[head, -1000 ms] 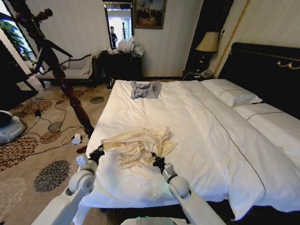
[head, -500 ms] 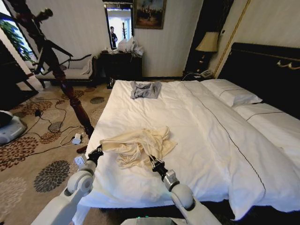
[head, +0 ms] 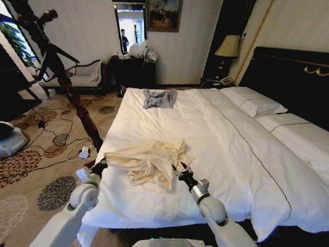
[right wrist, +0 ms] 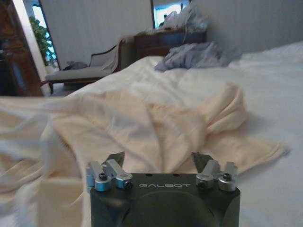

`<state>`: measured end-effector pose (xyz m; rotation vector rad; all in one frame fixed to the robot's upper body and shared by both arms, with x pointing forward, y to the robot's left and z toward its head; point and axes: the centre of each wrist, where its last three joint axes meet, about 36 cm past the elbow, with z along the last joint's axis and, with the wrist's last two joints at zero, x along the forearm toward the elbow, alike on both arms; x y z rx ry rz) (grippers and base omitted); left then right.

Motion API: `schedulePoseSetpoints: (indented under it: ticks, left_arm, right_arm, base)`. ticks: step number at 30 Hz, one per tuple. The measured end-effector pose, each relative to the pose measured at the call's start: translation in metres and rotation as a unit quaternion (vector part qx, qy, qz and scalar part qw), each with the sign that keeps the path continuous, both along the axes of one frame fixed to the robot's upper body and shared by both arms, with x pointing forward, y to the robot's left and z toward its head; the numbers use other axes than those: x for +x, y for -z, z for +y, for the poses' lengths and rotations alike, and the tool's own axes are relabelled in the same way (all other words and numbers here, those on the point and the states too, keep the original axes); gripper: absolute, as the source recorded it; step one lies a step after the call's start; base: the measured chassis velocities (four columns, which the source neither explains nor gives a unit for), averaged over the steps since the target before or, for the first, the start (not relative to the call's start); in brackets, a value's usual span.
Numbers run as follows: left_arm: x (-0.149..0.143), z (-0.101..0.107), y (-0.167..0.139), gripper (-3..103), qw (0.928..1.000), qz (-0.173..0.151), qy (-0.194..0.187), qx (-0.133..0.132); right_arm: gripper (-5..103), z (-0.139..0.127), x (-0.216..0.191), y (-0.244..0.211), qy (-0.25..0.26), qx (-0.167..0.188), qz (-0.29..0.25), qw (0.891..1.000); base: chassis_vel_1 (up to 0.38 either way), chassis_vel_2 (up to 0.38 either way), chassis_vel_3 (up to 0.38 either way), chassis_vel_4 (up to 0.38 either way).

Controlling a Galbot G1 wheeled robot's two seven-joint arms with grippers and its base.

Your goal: Pick up the clothes from the bed and hang them on the clothes hanger.

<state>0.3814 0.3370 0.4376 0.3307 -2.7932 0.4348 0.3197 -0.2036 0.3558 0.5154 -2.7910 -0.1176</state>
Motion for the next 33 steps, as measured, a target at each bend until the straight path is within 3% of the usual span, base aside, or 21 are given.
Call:
schedulePoseSetpoints:
  ticks: [1, 3, 6, 15, 17, 20, 24, 29, 33]
  left_arm:
    - [0.001, 0.004, -0.002, 0, 1.0, -0.002, -0.004, 0.001]
    - [0.0, 0.006, -0.004, 0, 1.0, -0.003, -0.006, 0.002]
    - [-0.002, 0.013, -0.008, 0, 0.9999, -0.005, -0.012, 0.005]
    - [-0.005, 0.019, -0.011, 0, 0.9998, -0.007, -0.02, 0.001]
    - [-0.005, 0.017, -0.011, 0, 0.9998, -0.007, -0.019, 0.0]
    - [-0.004, 0.014, -0.01, 0, 0.9998, -0.007, -0.016, -0.001]
    - [-0.004, 0.013, -0.01, 0, 0.9999, -0.006, -0.013, 0.001]
    - [-0.005, 0.014, -0.012, 0, 0.9999, -0.007, -0.012, 0.004]
    - [-0.005, 0.014, -0.011, 0, 0.9999, -0.005, -0.013, 0.003]
  right_arm:
    - [88, 0.005, -0.002, 0.003, -0.005, -0.001, 0.004, 1.0]
    - [88, 0.01, -0.002, 0.007, -0.01, -0.002, 0.007, 1.0]
    - [99, 0.019, 0.001, 0.016, -0.012, -0.001, 0.013, 1.0]
    - [102, 0.021, -0.001, 0.023, -0.014, -0.004, 0.02, 1.0]
    - [98, 0.022, -0.001, 0.024, -0.017, -0.006, 0.021, 1.0]
    - [83, 0.024, -0.003, 0.029, -0.022, -0.011, 0.025, 0.999]
    - [78, 0.024, -0.004, 0.031, -0.025, -0.012, 0.027, 0.999]
    - [50, 0.022, -0.005, 0.032, -0.027, -0.012, 0.028, 0.999]
    - [39, 0.022, -0.006, 0.032, -0.031, -0.016, 0.022, 0.999]
  base:
    - [0.0, 0.0, 0.0, 0.0]
    - [0.0, 0.0, 0.0, 0.0]
    - [0.0, 0.0, 0.0, 0.0]
    - [0.0, 0.0, 0.0, 0.0]
    - [0.0, 0.0, 0.0, 0.0]
    - [0.0, 0.0, 0.0, 0.0]
    - [0.0, 0.0, 0.0, 0.0]
    - [0.0, 0.0, 0.0, 0.0]
    - [0.0, 0.0, 0.0, 0.0]
